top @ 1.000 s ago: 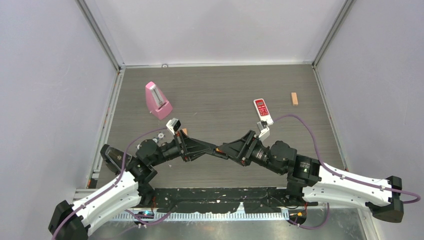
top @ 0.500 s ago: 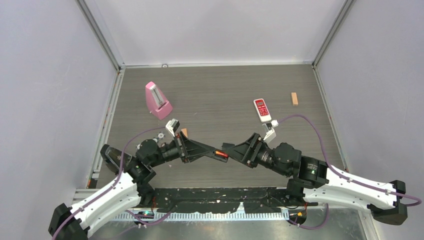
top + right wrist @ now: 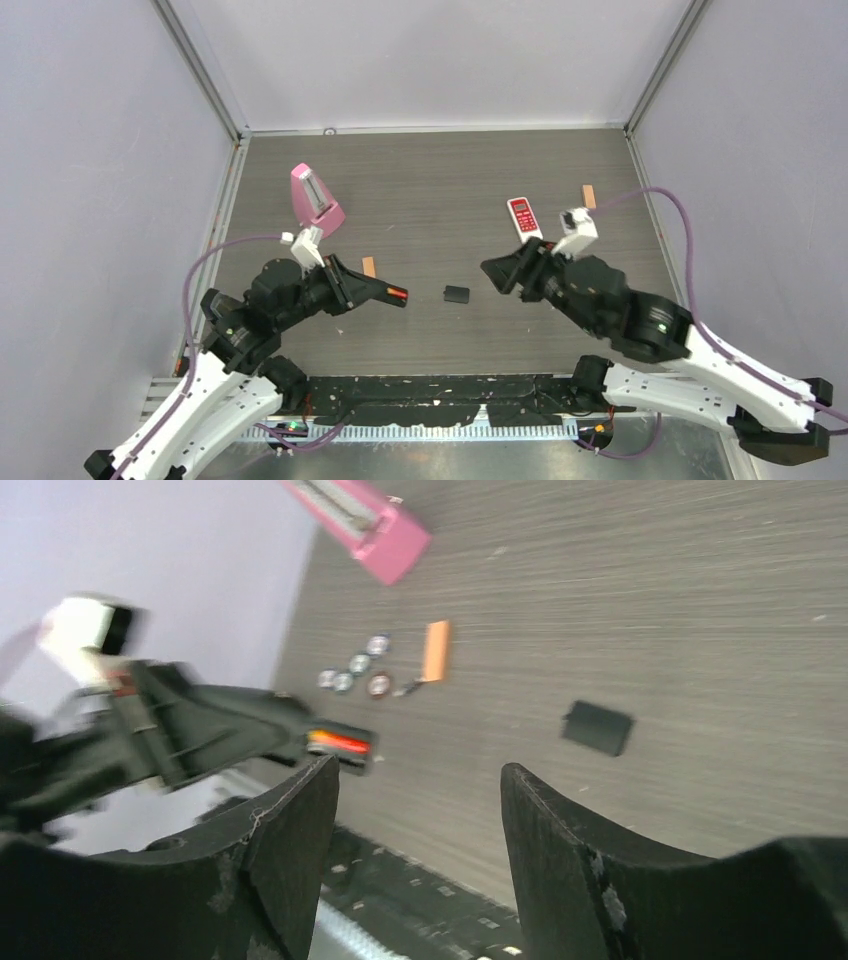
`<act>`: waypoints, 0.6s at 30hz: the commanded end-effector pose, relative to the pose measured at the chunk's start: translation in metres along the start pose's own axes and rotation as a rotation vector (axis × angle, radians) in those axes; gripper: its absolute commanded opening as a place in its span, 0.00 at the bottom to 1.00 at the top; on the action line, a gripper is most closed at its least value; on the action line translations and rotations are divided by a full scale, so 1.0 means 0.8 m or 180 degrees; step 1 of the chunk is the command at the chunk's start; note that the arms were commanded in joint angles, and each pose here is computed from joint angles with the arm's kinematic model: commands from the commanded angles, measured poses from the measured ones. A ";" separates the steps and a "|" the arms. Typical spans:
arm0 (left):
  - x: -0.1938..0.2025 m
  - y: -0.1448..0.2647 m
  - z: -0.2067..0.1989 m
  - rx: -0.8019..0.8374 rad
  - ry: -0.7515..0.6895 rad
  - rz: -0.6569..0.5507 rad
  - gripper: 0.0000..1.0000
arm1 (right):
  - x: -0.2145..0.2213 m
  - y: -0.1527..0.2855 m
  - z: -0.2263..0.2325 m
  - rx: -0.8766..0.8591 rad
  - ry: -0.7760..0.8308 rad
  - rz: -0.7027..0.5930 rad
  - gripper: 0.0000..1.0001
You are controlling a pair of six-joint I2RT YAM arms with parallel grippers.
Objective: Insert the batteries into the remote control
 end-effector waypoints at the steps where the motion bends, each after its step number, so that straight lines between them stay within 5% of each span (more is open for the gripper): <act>1: -0.045 0.049 0.024 -0.1034 -0.0679 -0.0469 0.00 | 0.027 -0.071 -0.023 0.0365 0.0757 0.0575 0.64; 6: -0.085 0.105 0.029 -0.1680 -0.0940 -0.0970 0.00 | 0.064 -0.146 -0.014 0.0362 0.0822 0.1024 0.53; 18: -0.109 0.174 0.014 -0.1808 -0.1069 -0.1509 0.00 | 0.207 -0.288 0.051 0.1097 0.0651 0.1103 0.59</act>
Point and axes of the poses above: each gripper's point midway between its finger pads, its own y axis back along the fingers, its own z axis along the line the jaws close on, x = y × z, the point moved 5 cm from there along y, back along the fingers, and after that the axes turned 5 degrees about -y, right-handed, at the moved point
